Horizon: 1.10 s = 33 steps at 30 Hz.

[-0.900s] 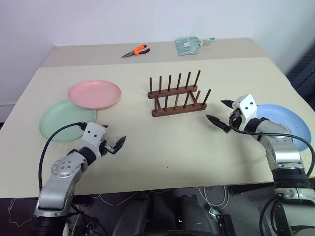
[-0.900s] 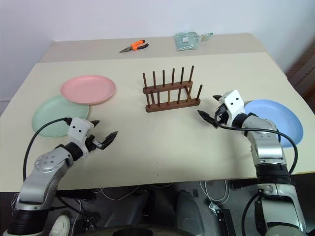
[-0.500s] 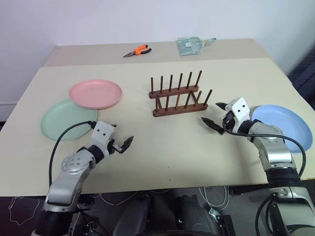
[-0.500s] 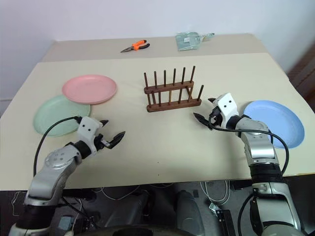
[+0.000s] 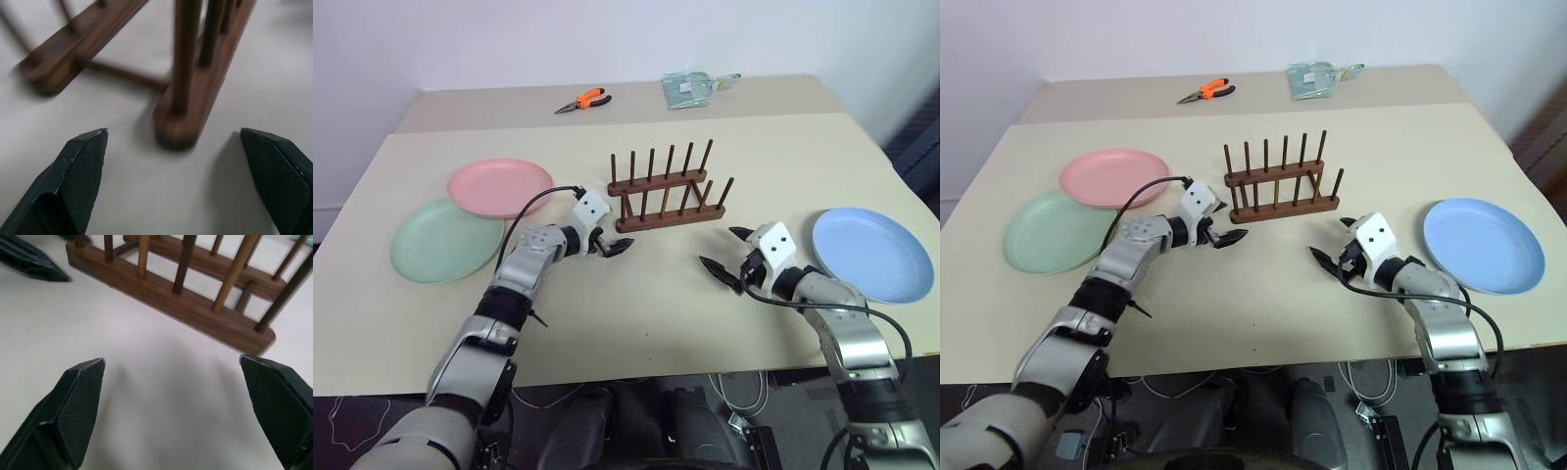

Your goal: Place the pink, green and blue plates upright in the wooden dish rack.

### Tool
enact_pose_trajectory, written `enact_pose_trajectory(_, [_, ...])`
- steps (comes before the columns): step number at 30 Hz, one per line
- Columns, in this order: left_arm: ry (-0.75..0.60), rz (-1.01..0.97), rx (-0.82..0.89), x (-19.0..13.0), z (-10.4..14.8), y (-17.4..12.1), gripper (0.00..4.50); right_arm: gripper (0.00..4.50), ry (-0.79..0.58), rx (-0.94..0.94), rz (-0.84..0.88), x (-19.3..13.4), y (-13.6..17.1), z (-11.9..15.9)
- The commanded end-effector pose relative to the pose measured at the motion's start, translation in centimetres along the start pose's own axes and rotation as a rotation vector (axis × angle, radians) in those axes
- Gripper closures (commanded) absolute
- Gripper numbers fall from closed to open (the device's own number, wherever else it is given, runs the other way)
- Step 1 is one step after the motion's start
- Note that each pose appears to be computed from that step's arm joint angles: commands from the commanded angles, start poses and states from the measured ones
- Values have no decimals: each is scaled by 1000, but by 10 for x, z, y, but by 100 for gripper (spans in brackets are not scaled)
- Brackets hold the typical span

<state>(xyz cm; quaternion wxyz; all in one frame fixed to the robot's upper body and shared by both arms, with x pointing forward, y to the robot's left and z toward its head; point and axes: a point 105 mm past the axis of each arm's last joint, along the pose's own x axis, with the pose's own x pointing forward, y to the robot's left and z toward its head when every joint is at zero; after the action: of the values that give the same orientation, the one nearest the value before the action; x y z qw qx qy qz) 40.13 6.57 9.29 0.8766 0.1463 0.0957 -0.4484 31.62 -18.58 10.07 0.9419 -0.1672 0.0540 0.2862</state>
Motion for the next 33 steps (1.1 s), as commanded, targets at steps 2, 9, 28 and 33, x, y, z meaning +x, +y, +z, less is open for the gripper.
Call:
enact_pose_trajectory(2, [20,-111,-20,15,-6,-15,7,0,-52,-27,-64,-9,-3,19])
enact_pose_trajectory(9, [2,-154,43,16,-5,-22,337,0,-44,-40,-73,-9,-6,20])
enact_pose_trajectory(28, [64,-321,229,-44,-17,-47,77,0,160,-88,-108,-70,-45,-19])
enact_pose_trajectory(33, [145,-239,137,-73,-35,-34,72,25,176,-78,-46,-72,-36,-23])
